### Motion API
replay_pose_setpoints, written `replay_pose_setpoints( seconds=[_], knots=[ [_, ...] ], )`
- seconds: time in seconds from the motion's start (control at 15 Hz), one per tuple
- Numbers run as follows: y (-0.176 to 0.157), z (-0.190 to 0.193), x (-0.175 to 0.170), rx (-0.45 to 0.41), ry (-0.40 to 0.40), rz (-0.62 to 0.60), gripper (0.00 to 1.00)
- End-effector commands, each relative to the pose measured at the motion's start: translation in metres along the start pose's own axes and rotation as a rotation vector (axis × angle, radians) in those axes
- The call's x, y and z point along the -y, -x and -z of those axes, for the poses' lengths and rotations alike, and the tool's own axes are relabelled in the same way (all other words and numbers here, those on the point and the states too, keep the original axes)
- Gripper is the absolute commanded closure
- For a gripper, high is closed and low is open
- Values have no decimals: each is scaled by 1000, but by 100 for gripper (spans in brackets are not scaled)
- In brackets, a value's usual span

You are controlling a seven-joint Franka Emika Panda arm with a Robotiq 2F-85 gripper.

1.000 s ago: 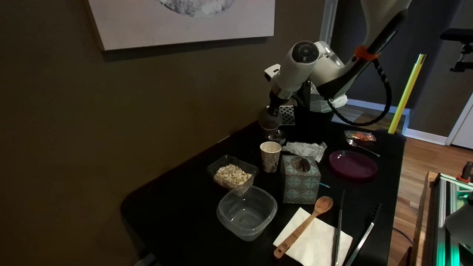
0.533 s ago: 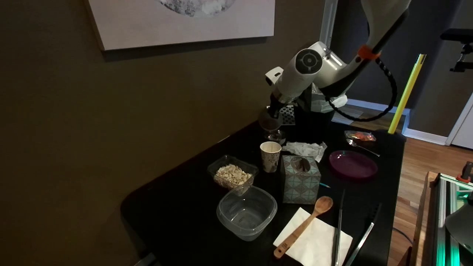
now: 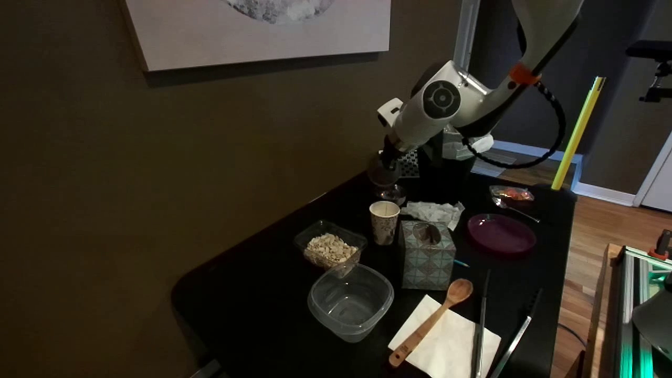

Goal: Push the closest cup forward, then then pour out the contents from the furthest cup into the closest cup

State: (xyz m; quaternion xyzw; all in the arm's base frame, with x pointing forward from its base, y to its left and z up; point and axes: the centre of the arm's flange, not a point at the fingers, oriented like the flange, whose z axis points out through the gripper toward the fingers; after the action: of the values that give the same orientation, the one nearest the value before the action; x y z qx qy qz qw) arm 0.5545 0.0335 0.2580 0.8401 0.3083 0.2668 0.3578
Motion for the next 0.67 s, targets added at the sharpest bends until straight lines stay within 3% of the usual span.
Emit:
replay_pose_setpoints(
  seconds=[0.0, 0.6],
  knots=[
    [6, 4, 10, -18, 51, 8, 99],
    [9, 6, 23, -29, 101, 27, 99]
  ],
)
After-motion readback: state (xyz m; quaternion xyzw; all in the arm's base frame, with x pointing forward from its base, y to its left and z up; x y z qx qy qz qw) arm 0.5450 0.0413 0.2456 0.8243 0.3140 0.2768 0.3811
